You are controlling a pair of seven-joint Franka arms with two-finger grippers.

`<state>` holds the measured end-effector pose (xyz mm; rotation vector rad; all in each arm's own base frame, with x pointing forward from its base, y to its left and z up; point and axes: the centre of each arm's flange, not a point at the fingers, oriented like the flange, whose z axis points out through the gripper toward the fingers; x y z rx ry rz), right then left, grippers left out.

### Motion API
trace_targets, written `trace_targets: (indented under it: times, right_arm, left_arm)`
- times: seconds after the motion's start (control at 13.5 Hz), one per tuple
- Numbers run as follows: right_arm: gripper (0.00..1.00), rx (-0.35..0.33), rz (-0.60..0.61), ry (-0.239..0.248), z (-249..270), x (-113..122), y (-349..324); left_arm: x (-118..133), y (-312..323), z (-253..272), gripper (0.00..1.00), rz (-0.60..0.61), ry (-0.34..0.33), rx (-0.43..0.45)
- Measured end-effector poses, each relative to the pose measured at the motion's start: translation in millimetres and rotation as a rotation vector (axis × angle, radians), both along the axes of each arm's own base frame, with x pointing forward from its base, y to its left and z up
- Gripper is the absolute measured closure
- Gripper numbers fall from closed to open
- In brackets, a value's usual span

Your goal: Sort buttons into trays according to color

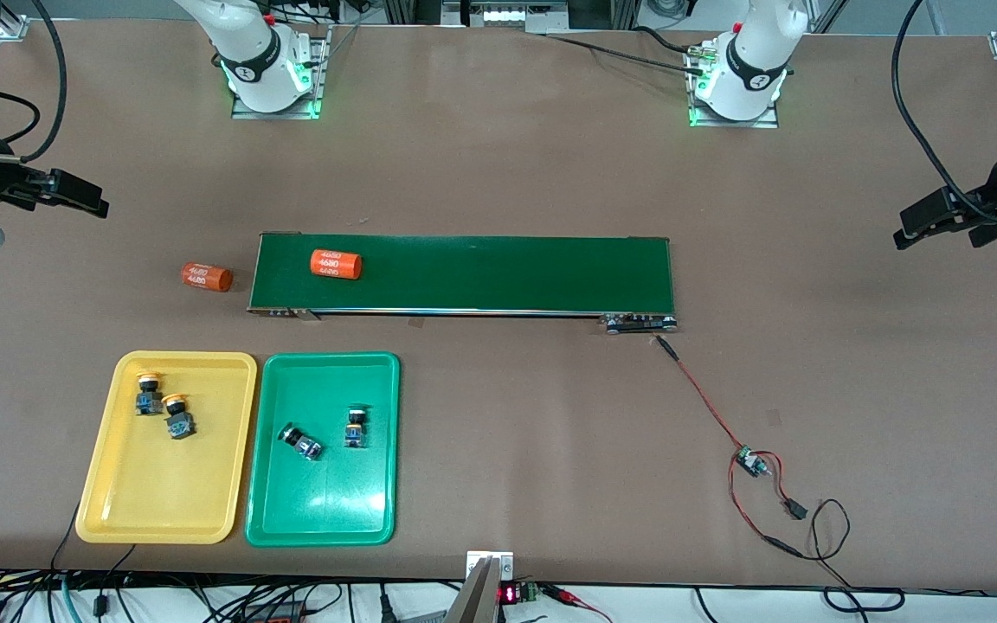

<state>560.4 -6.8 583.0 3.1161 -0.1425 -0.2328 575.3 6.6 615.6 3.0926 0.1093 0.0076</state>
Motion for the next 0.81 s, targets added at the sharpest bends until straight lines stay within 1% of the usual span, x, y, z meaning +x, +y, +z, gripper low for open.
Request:
trace_targets:
  times: [0.22, 0.59, 0.81]
  right_arm:
    - [0.00, 0.005, 0.012, 0.000, 0, 0, 7]
    - [0.00, 0.007, 0.069, 0.000, 0, -1, 40]
    - [0.00, 0.008, 0.105, 0.001, 0, -2, 60]
  left_arm:
    - [-2, -2, 1, 0.00, -0.004, 0.001, 0.000]
    - [-2, -4, 1, 0.00, -0.007, 0.002, -0.001]
    - [-5, -4, 0, 0.00, -0.008, 0.018, -0.001]
